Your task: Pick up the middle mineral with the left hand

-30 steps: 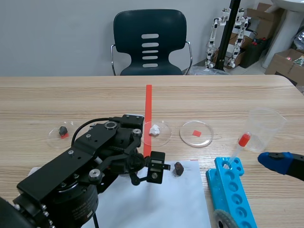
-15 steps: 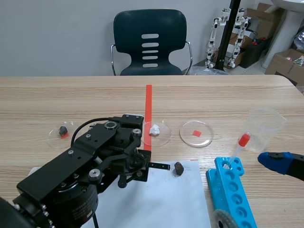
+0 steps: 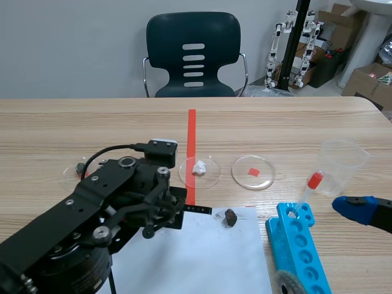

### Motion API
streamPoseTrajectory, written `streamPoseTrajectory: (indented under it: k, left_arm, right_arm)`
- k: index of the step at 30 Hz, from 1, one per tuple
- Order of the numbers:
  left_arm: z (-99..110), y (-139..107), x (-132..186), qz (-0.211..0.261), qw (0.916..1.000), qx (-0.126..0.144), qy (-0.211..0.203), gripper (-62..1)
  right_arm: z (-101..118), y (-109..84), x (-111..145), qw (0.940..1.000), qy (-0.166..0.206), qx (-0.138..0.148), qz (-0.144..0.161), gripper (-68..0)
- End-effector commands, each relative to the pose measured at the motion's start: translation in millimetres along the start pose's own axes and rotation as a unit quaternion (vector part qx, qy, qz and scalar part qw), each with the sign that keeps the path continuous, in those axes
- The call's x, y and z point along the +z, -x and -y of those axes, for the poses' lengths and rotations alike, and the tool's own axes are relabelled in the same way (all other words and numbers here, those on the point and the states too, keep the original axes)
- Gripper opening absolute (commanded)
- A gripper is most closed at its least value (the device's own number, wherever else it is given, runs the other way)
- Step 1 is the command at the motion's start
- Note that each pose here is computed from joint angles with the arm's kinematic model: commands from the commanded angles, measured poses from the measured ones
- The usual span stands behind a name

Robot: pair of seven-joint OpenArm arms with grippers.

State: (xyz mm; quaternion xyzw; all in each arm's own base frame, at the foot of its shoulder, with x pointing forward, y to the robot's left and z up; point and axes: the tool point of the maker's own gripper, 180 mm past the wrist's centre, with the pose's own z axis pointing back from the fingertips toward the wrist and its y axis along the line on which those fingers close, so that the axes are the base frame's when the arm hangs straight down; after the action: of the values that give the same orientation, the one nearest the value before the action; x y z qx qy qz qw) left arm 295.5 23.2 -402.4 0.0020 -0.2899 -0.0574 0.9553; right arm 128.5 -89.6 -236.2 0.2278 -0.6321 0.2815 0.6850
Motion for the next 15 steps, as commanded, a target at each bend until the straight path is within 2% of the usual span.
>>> streamPoseTrajectory:
  k: [1,8,15]
  left_arm:
    - [-3,-15,12,0.036,0.9993,0.007,0.003,-49.6]
    - [-15,-33,54,0.135,0.9908,0.004,0.013,-49.6]
    - [-28,-38,94,0.225,0.9742,-0.016,0.015,-49.6]
  right_arm:
    - [1,-11.2,-4,0.9998,0.000,0.002,0.021,-8.4]
    - [1,-11.2,-4,0.9998,0.000,0.002,0.021,-8.4]
    - [1,-11.2,-4,0.9998,0.000,0.002,0.021,-8.4]
